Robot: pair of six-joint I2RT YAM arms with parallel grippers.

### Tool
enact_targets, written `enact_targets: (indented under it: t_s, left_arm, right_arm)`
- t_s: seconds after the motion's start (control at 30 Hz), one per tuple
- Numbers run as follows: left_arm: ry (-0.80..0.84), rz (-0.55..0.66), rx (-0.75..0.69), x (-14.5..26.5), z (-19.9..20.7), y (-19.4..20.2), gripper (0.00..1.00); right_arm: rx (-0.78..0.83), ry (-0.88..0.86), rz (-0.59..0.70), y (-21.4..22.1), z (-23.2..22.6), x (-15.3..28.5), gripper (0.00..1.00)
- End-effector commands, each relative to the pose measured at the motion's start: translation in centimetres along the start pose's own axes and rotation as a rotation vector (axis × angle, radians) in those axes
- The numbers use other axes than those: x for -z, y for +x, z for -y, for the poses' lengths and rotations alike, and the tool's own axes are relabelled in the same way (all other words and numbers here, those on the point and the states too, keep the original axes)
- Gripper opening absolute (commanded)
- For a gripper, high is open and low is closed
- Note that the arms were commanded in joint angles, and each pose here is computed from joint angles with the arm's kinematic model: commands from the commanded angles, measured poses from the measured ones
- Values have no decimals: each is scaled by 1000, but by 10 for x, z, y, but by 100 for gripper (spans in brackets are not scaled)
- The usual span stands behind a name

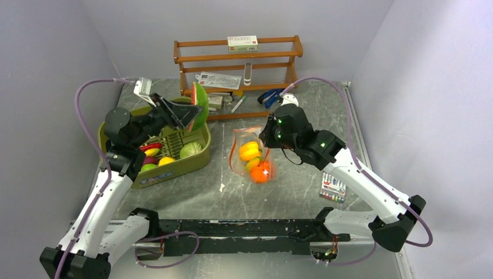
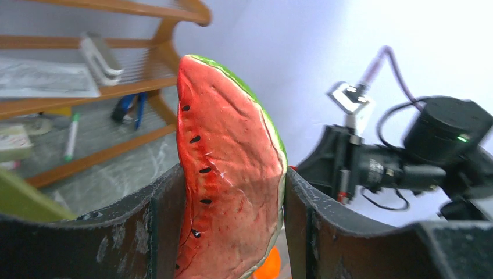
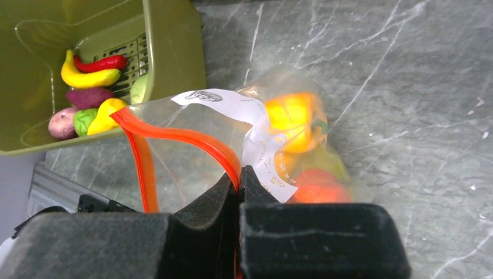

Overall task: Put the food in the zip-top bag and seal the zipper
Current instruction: Place the fake fruit in the zipper food storage bag.

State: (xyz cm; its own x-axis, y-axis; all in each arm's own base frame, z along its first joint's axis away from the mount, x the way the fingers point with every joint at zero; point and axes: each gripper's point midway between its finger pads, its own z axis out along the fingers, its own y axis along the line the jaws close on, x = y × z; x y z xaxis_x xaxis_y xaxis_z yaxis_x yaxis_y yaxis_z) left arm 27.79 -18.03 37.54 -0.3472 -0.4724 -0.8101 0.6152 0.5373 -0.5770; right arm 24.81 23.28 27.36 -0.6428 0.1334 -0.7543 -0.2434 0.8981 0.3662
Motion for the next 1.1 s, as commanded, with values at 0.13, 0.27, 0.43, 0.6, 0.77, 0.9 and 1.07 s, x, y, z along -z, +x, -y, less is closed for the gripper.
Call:
enact_targets:
  t_s: [0.13, 0.27, 0.43, 0.6, 0.77, 0.9, 1.07]
  left_arm:
    - [290, 77, -122, -4, 67, 1, 38]
    - [388, 86, -140, -14, 92, 14, 36]
    - [492, 116, -140, -23, 120, 21, 35]
    - [551, 101, -148, -31, 128, 36, 35]
    - [526, 120, -145, -33, 114, 55, 35]
    - [529, 181, -194, -26, 105, 65, 31]
    - [514, 161, -259, -29, 97, 81, 40]
  right_arm:
    - [-126, -147, 42, -13, -33, 4, 0]
    - [-207, -201, 37, -17, -46, 7, 0]
    - [-243, -234, 4, -16, -58, 5, 0]
    - [-271, -259, 17, -20, -61, 10, 0]
    - [-292, -286, 36, -25, -65, 18, 0]
    - [-311, -325, 51, -31, -71, 23, 0]
    - [-330, -364, 79, -36, -75, 30, 0]
